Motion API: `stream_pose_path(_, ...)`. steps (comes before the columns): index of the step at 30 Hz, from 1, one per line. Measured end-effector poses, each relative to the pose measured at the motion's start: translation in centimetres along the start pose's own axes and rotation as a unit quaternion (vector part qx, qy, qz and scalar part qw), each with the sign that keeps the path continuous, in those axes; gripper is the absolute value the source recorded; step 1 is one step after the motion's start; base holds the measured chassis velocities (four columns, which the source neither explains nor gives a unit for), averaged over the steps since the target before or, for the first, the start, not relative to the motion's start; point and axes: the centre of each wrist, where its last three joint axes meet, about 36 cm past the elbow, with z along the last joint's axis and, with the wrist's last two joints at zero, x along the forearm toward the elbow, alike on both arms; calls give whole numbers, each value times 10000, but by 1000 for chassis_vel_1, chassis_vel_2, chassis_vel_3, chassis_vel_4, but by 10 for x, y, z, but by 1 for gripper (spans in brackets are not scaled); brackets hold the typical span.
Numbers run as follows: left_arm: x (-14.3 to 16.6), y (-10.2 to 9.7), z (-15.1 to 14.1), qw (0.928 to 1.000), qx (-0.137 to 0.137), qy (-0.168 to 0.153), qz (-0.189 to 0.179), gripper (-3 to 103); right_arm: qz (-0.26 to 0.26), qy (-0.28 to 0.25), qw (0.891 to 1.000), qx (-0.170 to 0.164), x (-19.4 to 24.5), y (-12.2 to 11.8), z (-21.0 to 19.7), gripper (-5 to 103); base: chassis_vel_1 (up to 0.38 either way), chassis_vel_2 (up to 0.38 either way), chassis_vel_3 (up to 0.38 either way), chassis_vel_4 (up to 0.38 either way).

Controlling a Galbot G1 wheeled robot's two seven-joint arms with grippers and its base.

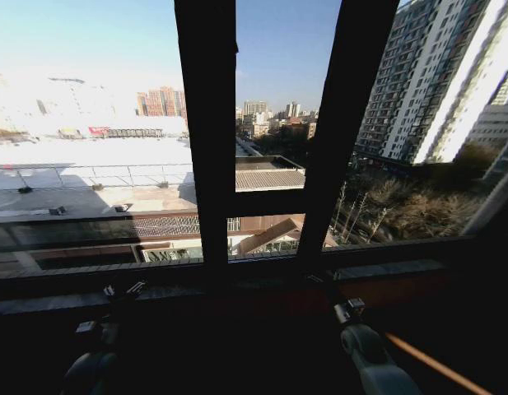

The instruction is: Open the curtains by pulling them apart, changing their state from closed to fully open.

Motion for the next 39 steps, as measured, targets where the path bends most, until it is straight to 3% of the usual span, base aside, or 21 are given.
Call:
stream_pose_path(27,0,0,0,10000,0,1,-1,100,0,0,10000,0,0,0,0,100,-349,-351,344,349)
stream_pose_path(39,0,0,0,10000,0,1,0,100,1,0,10000,0,0,0,0,100,-112,-103,115,109)
